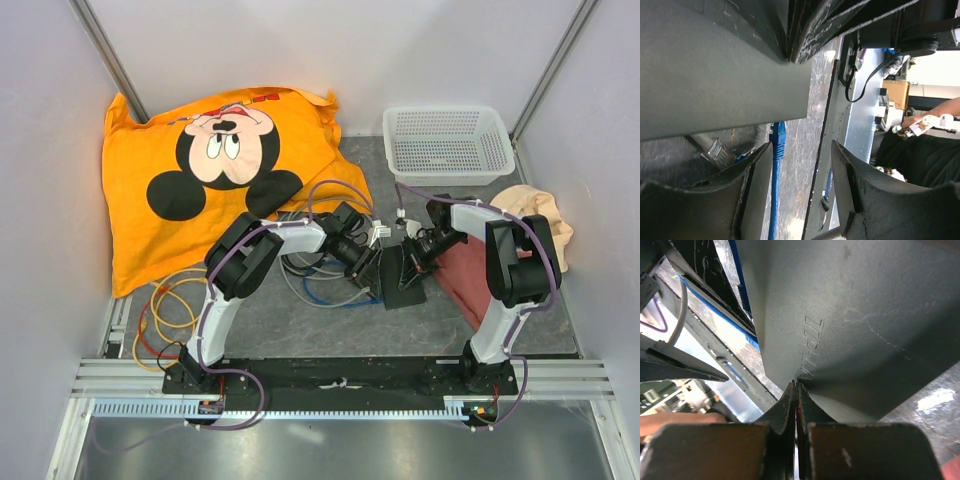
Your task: Pull the plug from the switch port
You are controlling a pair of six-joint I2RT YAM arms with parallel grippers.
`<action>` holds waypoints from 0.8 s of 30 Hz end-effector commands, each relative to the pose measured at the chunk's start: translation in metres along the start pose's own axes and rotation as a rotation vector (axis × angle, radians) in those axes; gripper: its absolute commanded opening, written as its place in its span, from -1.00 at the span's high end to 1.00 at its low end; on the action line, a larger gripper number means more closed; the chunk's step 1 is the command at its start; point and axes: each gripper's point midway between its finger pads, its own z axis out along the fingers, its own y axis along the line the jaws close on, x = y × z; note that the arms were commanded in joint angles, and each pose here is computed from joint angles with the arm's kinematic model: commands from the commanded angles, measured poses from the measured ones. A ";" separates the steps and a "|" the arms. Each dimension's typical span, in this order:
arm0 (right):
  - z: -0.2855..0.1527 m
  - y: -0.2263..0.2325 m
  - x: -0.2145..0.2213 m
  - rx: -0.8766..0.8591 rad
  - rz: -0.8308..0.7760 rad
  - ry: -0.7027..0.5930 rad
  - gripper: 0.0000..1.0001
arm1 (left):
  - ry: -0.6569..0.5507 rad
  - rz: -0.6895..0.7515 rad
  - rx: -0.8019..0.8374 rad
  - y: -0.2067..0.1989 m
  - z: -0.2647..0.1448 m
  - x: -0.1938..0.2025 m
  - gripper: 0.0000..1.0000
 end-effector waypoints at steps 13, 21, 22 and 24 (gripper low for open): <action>0.020 -0.030 0.001 0.044 0.055 0.057 0.99 | -0.065 0.015 -0.145 0.033 0.019 -0.010 -0.14; 0.018 -0.042 -0.002 0.009 0.125 0.063 0.99 | -0.131 0.017 -0.085 0.024 0.017 0.009 -0.04; 0.019 -0.046 0.001 0.009 0.141 0.073 0.99 | -0.120 0.013 -0.070 0.022 0.018 0.012 -0.02; 0.017 -0.052 0.002 0.015 0.163 0.071 0.99 | -0.107 0.030 -0.054 0.021 0.018 0.014 0.04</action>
